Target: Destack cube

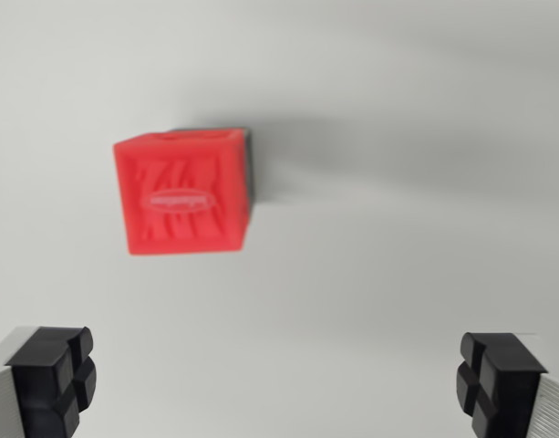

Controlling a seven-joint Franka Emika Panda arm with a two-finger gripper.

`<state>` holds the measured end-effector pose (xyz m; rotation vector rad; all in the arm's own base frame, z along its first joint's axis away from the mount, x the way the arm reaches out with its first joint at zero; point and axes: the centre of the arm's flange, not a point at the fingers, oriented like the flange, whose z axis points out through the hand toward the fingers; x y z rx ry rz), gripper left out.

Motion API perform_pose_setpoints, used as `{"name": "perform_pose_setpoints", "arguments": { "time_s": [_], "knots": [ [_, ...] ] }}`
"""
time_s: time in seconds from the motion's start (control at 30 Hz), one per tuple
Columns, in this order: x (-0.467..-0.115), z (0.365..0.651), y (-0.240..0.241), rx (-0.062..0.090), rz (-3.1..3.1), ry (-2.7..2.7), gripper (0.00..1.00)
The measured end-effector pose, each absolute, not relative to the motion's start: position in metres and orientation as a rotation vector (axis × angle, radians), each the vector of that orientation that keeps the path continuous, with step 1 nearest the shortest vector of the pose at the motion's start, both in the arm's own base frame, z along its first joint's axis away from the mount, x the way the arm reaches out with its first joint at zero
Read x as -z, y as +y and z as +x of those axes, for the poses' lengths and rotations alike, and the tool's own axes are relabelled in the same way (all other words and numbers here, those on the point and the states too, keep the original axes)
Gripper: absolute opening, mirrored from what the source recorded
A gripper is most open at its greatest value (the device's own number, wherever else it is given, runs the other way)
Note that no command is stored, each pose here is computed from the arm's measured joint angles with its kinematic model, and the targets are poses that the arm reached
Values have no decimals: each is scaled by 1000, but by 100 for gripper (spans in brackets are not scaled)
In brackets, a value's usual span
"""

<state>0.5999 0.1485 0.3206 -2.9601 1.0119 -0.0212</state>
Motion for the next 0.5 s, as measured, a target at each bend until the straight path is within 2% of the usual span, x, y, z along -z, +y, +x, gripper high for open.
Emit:
{"name": "perform_pose_setpoints", "arguments": {
  "time_s": [0.5],
  "knots": [
    [-279, 602, 197, -11, -2997, 938, 100]
  ]
}}
